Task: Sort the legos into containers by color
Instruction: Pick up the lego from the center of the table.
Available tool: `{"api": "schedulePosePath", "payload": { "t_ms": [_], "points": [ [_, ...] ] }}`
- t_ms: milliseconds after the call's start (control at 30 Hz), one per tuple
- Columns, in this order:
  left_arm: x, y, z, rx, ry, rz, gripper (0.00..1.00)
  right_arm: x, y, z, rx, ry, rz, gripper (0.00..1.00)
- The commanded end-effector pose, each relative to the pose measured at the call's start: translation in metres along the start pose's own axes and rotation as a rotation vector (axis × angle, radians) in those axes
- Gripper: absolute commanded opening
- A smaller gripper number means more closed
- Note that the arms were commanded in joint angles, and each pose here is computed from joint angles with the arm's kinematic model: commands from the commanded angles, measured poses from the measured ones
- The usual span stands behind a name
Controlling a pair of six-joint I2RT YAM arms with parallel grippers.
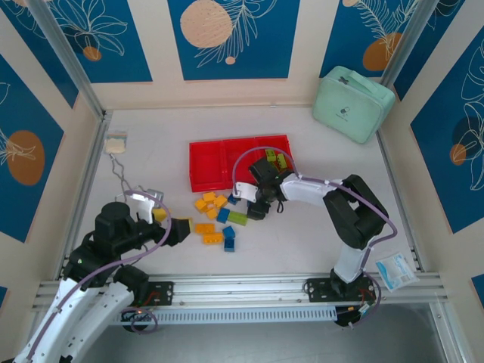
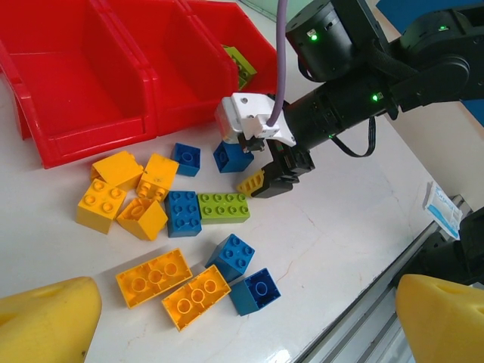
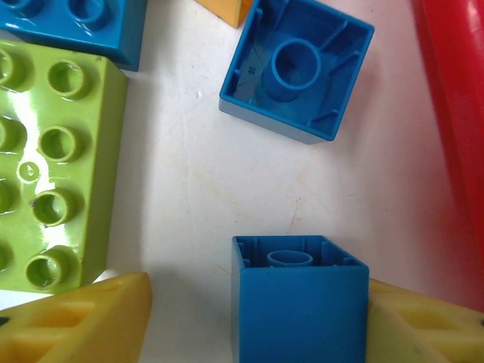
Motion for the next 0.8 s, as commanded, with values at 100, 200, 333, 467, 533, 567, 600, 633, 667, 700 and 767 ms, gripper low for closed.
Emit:
{"api": "schedulePosePath", "payload": {
  "t_ms": [100, 200, 333, 467, 533, 567, 600, 633, 667, 700, 767],
  "points": [
    [0.002, 0.000, 0.000, -0.010, 0.003, -0.012, 0.99, -0.006, -0.001, 0.002, -0.110, 0.105, 0.030, 0.49],
    [0.002, 0.000, -0.001, -0.012, 0.000, -0.014, 0.99, -0.007, -0.004, 0.004, -0.110, 0.101, 0.042, 0.40],
    [0.002, 0.000, -0.001, -0.012, -0.001, -0.012, 0.99, 0.001, -0.005, 0.008, -0.120, 0.115, 0.054, 0.25],
    [0.002, 0.001, 0.000, -0.010, 0.005, -0.017, 0.99, 0.016, 0.001, 0.005, -0.145, 0.084, 0.030, 0.16],
    [0.002, 0.000, 0.001, -0.010, 0.008, -0.017, 0.99, 0.033, 0.015, 0.000, -0.197, 0.073, -0.019, 0.15],
    [0.002, 0.001, 0.001, -0.010, 0.008, -0.019, 0.99, 0.044, 0.027, -0.003, -0.227, 0.070, -0.062, 0.15],
    [0.002, 0.000, 0.001, -0.009, 0.008, -0.018, 0.99, 0.056, 0.040, -0.008, -0.250, 0.061, -0.116, 0.15],
    [0.001, 0.000, 0.002, -0.009, 0.009, -0.018, 0.99, 0.066, 0.051, -0.013, -0.265, 0.047, -0.162, 0.15],
    [0.001, 0.001, 0.001, -0.009, 0.008, -0.019, 0.99, 0.077, 0.063, -0.020, -0.286, 0.023, -0.210, 0.14],
    [0.001, 0.000, 0.002, -0.008, 0.011, -0.018, 0.99, 0.087, 0.073, -0.028, -0.299, -0.002, -0.252, 0.13],
    [0.001, 0.001, 0.002, -0.008, 0.011, -0.018, 0.99, 0.101, 0.089, -0.044, -0.338, -0.037, -0.305, 0.12]
  ]
}}
Point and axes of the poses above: each hand's point on the last joint's axis, 136 mm out from that joint toward the fingers, its own x axis back along the fingers, its own z axis along the line the jaws close on, y = z × x, the point moved 1 cm from there along x, back along the fingers, and after that the axes turned 7 degrees about x, right-handed, at the moved point
